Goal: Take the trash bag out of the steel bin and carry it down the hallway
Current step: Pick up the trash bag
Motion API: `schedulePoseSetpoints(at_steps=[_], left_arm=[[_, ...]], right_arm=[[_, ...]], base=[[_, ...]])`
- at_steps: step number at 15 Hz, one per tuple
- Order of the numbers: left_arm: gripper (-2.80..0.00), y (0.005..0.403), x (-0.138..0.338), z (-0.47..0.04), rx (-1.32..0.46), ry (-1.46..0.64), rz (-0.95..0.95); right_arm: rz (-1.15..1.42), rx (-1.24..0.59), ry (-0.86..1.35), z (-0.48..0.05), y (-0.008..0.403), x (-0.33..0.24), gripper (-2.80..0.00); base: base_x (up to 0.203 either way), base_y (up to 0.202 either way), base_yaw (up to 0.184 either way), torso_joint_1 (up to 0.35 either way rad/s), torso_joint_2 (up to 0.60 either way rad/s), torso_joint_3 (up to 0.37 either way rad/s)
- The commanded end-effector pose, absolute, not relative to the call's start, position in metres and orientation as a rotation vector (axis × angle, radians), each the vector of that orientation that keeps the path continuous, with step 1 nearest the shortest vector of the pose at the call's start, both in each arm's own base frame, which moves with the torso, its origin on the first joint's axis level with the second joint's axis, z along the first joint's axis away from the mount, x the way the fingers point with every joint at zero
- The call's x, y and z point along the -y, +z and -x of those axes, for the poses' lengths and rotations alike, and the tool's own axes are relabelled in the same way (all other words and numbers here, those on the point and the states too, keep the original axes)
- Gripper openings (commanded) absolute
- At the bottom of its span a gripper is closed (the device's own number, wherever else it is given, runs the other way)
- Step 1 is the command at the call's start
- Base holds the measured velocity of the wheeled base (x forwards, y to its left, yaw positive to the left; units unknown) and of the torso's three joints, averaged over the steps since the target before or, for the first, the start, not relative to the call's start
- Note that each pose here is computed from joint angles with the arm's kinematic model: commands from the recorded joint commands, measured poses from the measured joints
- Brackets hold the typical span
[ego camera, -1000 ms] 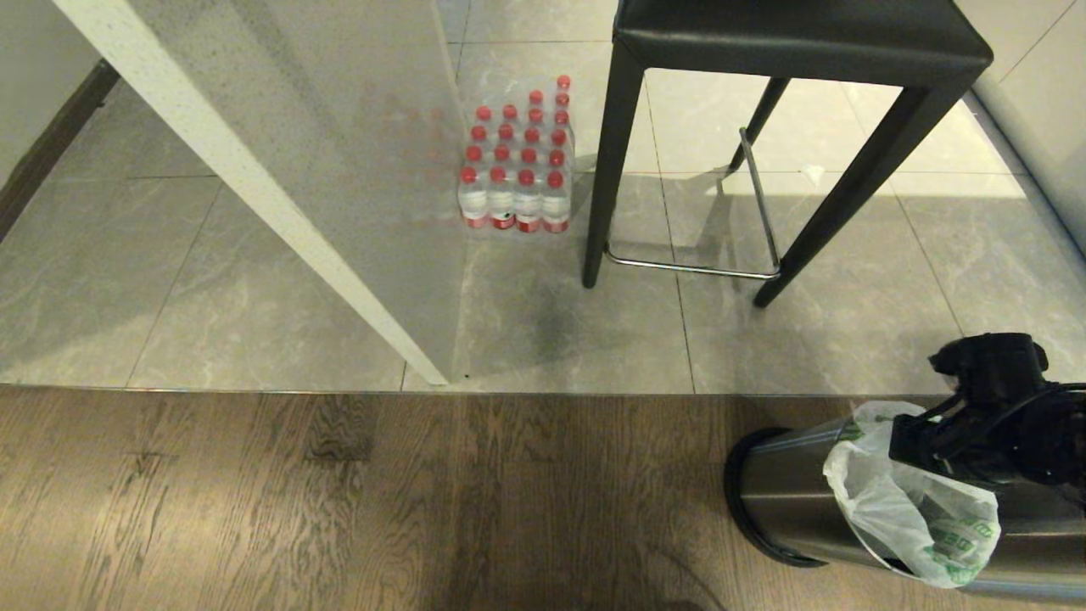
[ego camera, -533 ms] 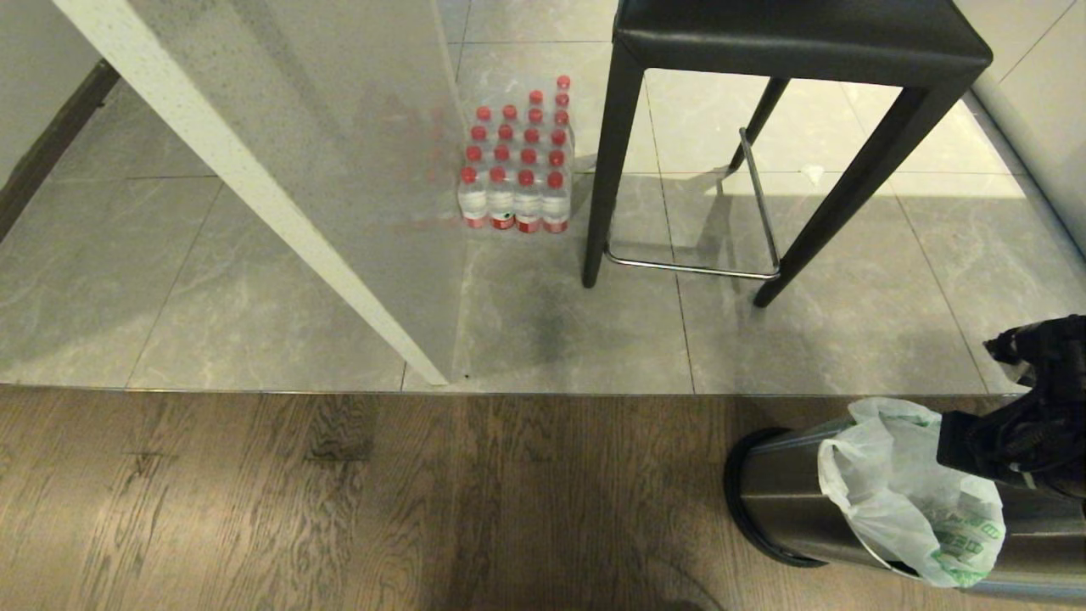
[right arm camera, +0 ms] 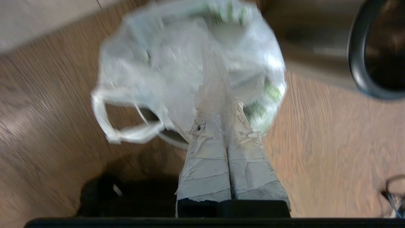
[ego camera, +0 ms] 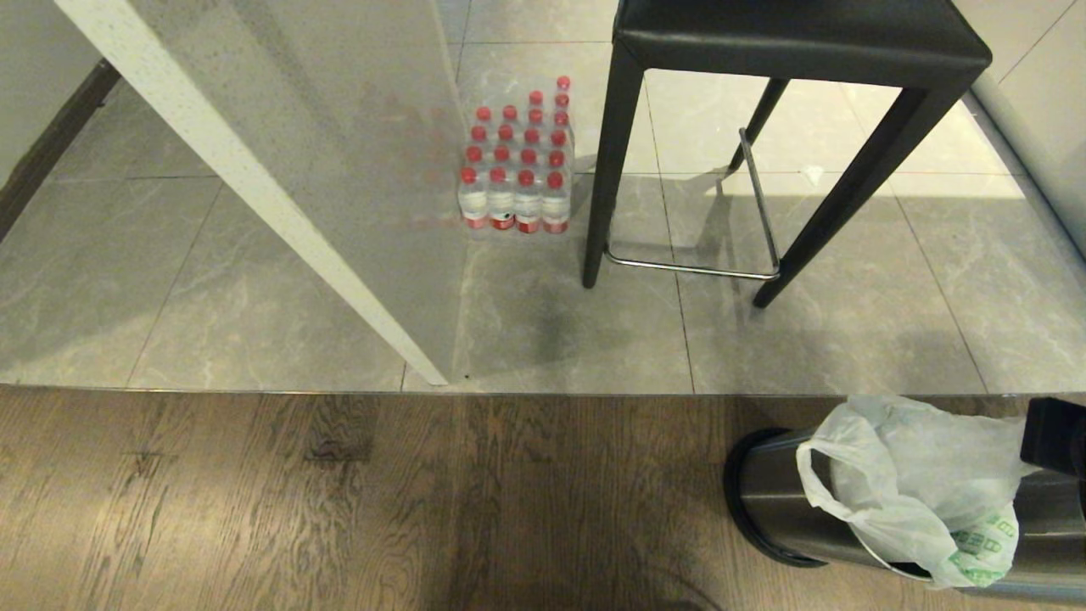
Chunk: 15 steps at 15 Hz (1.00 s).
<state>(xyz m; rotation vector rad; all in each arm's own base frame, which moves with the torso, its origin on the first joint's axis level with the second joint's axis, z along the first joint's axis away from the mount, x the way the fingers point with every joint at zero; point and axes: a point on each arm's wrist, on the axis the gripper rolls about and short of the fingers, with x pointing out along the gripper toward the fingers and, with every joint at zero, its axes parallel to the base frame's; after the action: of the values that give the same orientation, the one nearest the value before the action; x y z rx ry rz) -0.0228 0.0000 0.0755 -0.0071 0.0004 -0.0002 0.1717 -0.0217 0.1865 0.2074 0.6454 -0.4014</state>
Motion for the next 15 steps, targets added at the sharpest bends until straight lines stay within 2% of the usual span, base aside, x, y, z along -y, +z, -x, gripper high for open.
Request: schedulePoseSetpoints(at_steps=[1,9,15], left_arm=[[-2.8,0.075,0.0,0.023,0.0,0.0,0.006],[-2.8,0.075,0.0,0.023,0.0,0.0,0.008],[-2.8,0.075,0.0,0.023,0.0,0.0,0.007]], right_arm=[[-0.202,-0.666,-0.418,-0.169,0.18,0.022,-2.8],[-0.123,-0.809,-0.448,-0.193,0.137,0.026,-2.8],[-0.023,-0.92,-0.497,-0.239,0.075,0.033,-2.8]], base=[[0.0,0.0,0.0,0.0,0.0,0.0],[0.0,0.0,0.0,0.0,0.0,0.0],[0.0,0.0,0.0,0.0,0.0,0.0]])
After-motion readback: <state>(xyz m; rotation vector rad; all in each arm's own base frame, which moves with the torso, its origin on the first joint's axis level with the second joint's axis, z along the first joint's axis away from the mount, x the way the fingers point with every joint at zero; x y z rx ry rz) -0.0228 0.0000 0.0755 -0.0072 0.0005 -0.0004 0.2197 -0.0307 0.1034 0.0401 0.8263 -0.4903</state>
